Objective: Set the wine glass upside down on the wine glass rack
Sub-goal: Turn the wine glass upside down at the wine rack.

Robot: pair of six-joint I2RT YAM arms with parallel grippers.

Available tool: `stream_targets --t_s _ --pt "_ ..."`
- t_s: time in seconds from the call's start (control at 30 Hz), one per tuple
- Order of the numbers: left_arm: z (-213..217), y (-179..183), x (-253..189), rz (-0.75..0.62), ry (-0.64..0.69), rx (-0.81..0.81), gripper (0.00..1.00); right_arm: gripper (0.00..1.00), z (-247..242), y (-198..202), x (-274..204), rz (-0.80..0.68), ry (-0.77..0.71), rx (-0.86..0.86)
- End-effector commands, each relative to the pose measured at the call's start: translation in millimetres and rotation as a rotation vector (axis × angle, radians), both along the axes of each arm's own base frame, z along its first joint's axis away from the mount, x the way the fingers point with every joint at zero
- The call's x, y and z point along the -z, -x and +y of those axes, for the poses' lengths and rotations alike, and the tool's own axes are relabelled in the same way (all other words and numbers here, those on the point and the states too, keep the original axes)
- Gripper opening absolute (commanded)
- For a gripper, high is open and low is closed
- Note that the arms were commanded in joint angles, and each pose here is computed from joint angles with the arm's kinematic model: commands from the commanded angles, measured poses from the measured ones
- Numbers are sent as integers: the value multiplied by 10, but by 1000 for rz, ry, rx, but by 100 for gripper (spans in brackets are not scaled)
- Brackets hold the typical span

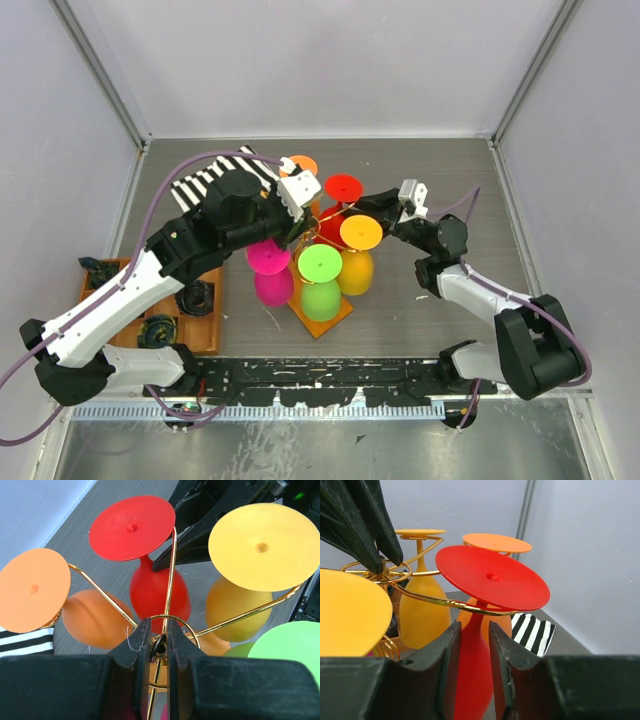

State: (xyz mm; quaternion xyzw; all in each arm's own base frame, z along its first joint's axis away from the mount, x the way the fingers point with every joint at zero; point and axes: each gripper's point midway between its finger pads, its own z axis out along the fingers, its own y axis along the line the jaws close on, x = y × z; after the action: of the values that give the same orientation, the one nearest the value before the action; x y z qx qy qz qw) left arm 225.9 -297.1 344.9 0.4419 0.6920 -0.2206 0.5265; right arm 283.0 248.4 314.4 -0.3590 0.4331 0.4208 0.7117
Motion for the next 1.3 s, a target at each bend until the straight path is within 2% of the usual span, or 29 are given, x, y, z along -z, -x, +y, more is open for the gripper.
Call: stream_targets --t_s 0.0,0.2,0.47,0.63,0.8,1.0,1.27 --pt "54 -15 -6 -20 0 -11 0 36 -105 15 -191 -72 -37 73" --pt "61 -14 -19 -23 3 -15 0 44 -207 -50 -219 -78 -41 162" --pt "87 -14 -142 -36 24 -25 8 46 -447 -222 -123 -23 -13 354" --pt "78 -22 -243 -42 36 -29 17 46 -690 -291 -6 78 -28 496" --pt "125 -61 -423 -70 62 -63 19 46 -972 -308 179 197 -20 648" --pt "152 -56 -604 -94 102 -73 34 46 -1048 -116 199 221 -1 649" --pt "146 -49 -711 -96 129 -76 37 46 -1140 49 195 242 17 665"
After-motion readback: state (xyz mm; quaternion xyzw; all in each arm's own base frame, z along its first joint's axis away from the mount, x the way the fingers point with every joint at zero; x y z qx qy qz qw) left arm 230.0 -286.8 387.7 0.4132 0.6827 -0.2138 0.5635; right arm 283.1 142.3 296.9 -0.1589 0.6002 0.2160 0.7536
